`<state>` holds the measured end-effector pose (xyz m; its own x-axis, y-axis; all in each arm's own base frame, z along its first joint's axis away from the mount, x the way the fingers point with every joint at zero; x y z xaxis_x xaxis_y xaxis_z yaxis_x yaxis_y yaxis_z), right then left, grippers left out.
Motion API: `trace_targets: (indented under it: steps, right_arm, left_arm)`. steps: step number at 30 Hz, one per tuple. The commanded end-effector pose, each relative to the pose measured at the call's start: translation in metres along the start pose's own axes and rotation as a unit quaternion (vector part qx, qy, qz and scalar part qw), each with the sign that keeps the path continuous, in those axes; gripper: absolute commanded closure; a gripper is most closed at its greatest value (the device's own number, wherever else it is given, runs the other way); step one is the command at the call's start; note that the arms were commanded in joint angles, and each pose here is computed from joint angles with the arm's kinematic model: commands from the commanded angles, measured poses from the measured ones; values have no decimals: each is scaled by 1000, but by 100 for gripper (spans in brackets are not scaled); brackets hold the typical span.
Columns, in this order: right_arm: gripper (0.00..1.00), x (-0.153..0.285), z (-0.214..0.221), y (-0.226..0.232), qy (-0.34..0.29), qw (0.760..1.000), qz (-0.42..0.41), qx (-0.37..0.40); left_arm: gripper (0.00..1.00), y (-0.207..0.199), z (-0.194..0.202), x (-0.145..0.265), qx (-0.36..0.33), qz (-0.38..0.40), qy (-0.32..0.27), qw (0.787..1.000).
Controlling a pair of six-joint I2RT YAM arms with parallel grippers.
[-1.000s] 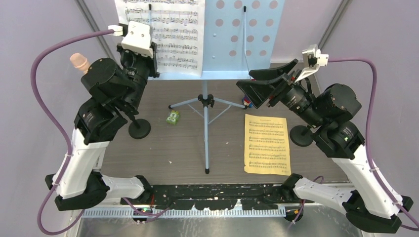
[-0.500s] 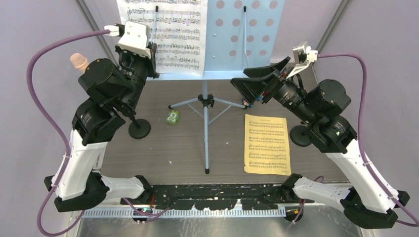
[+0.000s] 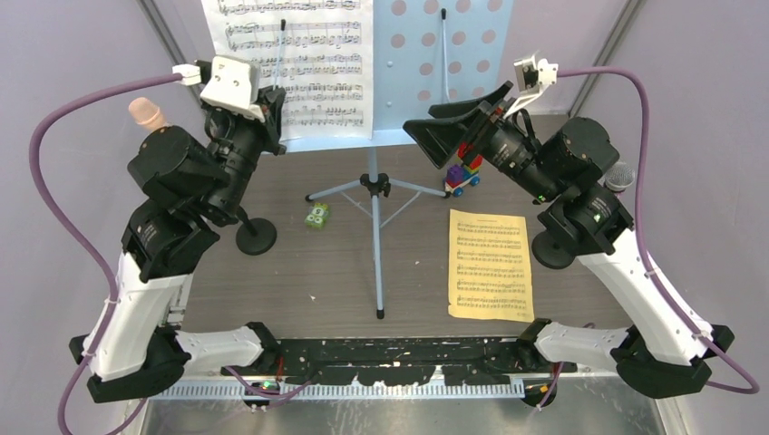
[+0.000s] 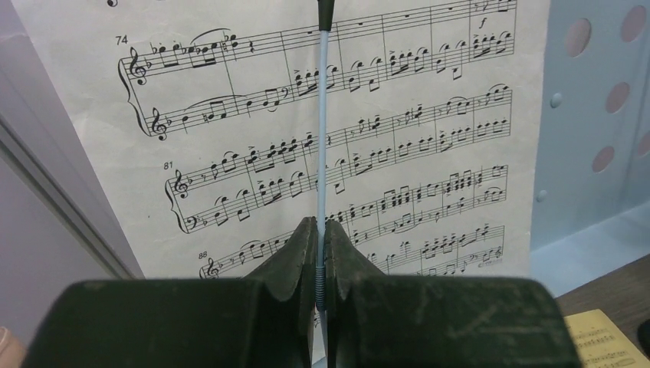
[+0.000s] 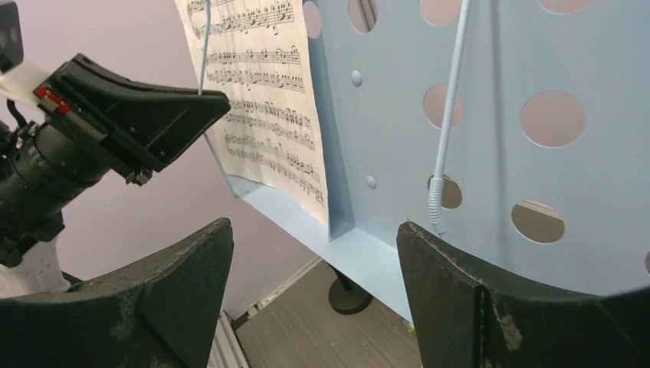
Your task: Pack up the instrument practice props
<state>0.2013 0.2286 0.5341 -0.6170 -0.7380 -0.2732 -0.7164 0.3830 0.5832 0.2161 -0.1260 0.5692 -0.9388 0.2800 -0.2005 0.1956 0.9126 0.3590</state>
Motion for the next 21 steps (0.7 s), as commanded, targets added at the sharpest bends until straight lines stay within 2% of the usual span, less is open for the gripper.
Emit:
trace_targets:
  steps: [1,12,21]
  right_arm:
    - [17,-9,-23,21,-34,999,-39,-7]
    - [16,-36,-27,27,-36,997,-63,-29]
    - [21,-55,-26,31,-27,996,-84,-26]
  left_arm:
    - [100,10,-19,16,33,6,-64,997]
    - [100,3,-13,16,27,11,-91,995]
    - [100,-5,-5,15,18,10,-115,993]
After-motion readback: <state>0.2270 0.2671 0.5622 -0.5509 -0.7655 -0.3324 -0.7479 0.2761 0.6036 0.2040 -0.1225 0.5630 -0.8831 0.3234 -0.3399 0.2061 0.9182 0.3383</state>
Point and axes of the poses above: each gripper's point midway between its finger pads, its own x axis back along the fingers, its own y axis along the line the jaws close on, z = x × y, the point moved 4 cm from there along x, back along the fingers, and after that the axes turned 15 degrees about -x, right-handed, at the moved point
